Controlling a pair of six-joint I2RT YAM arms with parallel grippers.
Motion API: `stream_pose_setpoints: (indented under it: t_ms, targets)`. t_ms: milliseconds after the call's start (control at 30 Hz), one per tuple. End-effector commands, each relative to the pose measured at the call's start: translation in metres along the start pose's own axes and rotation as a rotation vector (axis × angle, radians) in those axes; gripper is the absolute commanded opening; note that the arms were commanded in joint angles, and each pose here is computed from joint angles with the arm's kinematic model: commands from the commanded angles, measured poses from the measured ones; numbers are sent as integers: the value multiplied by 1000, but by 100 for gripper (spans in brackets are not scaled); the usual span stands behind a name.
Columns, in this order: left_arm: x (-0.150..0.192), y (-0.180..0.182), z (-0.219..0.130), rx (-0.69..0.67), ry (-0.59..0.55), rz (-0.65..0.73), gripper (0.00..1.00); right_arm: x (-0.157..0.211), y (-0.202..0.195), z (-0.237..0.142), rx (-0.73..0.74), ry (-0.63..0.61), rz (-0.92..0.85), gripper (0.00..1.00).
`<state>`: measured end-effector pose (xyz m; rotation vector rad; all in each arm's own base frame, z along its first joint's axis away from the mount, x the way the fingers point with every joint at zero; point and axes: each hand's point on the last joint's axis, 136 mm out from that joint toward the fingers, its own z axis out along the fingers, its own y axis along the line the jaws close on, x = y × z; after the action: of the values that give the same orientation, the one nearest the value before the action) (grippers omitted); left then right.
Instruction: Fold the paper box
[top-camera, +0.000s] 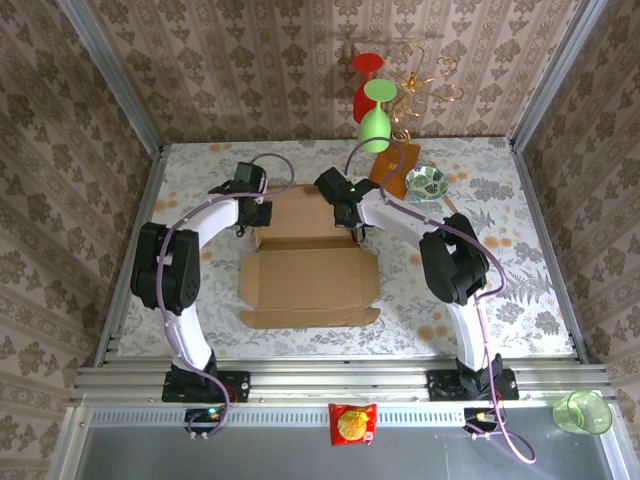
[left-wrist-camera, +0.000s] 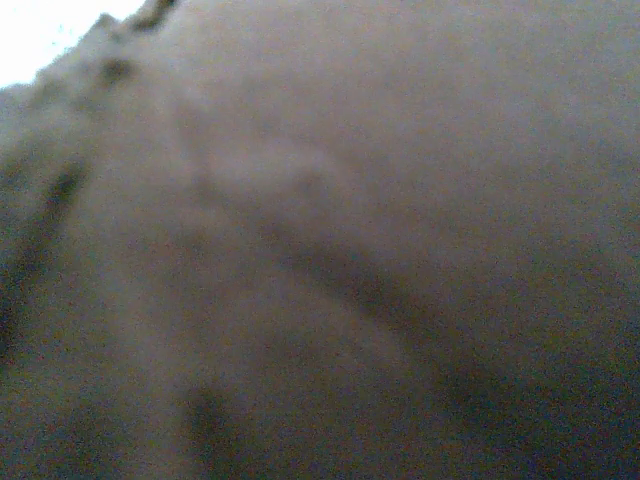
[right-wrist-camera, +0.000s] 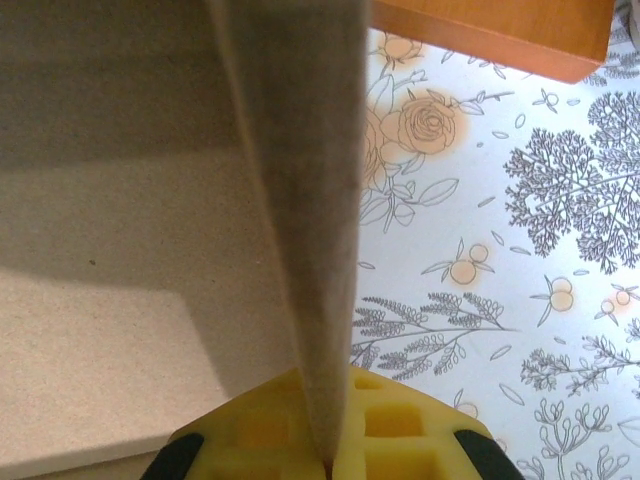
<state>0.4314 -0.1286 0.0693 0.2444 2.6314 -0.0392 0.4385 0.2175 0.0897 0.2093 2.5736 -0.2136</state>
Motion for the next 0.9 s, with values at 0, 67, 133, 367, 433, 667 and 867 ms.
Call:
stream_pose_setpoints:
  t_ms: [0,67,133,367,433,667,867]
  targets:
    - [31,8,7,-63,144,-24,0,17,-13,7,103,70,31,0]
    - [31,7,7,-60,158,-39,0,18,-14,6,119,83,35,0]
    - [28,6,5,-57,158,-54,0,18,-14,5,127,88,42,0]
    - [5,-11,-14,38,103,-87,30,17,-16,1,121,101,81,0]
    - [-4,-15,-26,74,83,-122,42,17,-18,-2,118,103,94,0]
    - [-33,-31,-69,251,3,-301,53,16,-24,-2,102,136,174,0]
    - [-55,-42,-106,361,-39,-439,55,20,-27,-3,106,161,224,0]
